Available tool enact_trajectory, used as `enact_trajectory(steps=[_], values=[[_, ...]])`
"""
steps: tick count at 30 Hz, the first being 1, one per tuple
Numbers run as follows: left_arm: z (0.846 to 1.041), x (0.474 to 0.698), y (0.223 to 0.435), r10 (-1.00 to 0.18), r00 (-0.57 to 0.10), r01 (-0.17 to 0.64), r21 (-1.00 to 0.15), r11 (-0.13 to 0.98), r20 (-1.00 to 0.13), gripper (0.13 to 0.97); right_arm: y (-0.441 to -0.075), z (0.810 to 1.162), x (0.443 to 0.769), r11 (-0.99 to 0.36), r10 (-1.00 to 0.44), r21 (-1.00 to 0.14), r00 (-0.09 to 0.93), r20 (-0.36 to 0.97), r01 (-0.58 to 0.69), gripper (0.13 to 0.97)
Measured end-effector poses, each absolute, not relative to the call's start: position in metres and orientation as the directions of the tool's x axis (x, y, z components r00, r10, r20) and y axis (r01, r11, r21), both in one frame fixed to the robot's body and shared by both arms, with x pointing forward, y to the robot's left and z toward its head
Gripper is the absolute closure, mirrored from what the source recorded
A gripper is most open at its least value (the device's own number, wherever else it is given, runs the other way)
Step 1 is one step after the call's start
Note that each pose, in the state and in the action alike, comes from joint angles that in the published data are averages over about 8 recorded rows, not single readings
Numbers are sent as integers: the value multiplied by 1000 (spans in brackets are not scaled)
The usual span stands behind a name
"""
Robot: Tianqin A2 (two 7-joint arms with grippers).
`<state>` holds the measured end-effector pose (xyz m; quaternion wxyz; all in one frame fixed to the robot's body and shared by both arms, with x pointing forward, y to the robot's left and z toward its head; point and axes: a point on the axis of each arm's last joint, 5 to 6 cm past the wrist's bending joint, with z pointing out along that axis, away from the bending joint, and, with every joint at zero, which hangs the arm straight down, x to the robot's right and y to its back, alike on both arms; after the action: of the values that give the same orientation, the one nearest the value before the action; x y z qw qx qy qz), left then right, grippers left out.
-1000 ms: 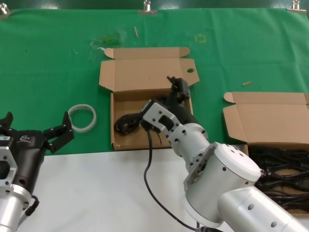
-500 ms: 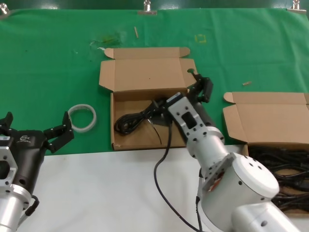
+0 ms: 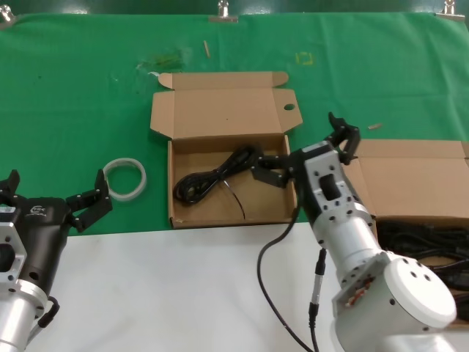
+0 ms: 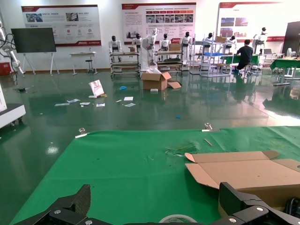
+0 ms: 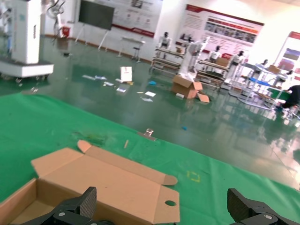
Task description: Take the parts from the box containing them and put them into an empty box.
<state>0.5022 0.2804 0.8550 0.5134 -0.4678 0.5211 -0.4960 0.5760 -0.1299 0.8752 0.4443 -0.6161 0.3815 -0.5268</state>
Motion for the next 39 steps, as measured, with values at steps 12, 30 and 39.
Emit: enact_trajectory(steps=[12,30,39], values=[[855,502,280,-997,-35,22,-997,70,-71,132,-159,867,560,-157,-982,-987,104,158,16,130],[855,502,280,-997,-35,22,-997,70,-71,132,-206,853,528,30,-998,-999,55,-29,31,130],[855,502,280,-997,-35,22,-997,70,-71,132,-223,848,514,88,-995,-996,41,-86,26,130]])
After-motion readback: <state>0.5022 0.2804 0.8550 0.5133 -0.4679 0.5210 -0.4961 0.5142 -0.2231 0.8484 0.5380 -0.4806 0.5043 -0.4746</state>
